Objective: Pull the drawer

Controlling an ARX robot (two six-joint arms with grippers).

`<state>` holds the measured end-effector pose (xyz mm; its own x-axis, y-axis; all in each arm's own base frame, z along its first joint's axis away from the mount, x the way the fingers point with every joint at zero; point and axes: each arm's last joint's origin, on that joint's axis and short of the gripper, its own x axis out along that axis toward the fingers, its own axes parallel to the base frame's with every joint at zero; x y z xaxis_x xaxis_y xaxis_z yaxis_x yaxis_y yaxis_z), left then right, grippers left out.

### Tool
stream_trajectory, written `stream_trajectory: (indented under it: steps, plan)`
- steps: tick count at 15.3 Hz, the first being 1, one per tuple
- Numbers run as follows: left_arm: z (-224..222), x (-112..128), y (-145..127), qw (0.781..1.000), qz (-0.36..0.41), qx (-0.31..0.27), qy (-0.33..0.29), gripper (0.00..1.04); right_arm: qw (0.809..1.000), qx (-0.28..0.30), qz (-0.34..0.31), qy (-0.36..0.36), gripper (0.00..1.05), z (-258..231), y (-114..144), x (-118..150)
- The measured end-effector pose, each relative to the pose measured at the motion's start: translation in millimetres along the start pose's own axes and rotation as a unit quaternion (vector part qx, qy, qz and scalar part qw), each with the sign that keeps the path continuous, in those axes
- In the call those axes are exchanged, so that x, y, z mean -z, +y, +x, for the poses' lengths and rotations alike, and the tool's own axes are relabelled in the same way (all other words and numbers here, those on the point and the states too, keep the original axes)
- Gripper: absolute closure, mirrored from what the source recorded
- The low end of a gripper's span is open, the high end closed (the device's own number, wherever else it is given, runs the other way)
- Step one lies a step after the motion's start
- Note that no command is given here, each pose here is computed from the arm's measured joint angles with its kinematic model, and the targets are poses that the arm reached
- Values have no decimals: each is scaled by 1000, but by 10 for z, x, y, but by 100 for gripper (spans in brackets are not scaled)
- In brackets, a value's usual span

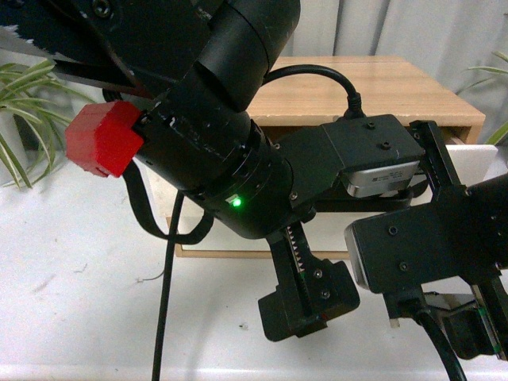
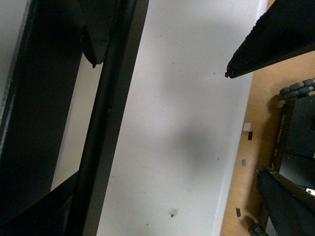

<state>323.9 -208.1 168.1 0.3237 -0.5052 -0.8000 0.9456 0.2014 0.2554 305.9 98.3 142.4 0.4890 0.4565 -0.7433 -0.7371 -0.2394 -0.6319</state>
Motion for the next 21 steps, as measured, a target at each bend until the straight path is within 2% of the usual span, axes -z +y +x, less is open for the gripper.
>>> stream_trajectory:
  steps: [7, 9, 14, 21]
  plan:
    - [-119, 69, -245, 1000, 8, 12, -13, 7, 1000, -9, -4, -6, 6, -134, 226, -122]
    - [-214, 131, -428, 1000, 9, 20, -19, 7, 1000, -20, 3, -22, 6, -222, 376, -211]
    - [-274, 117, -441, 999, -13, 11, -38, 7, 1000, -3, 1, -22, 6, -262, 375, -217]
    - [-624, -70, -411, 994, -30, -23, -106, 7, 999, 3, 22, -37, 6, -425, 361, -224]
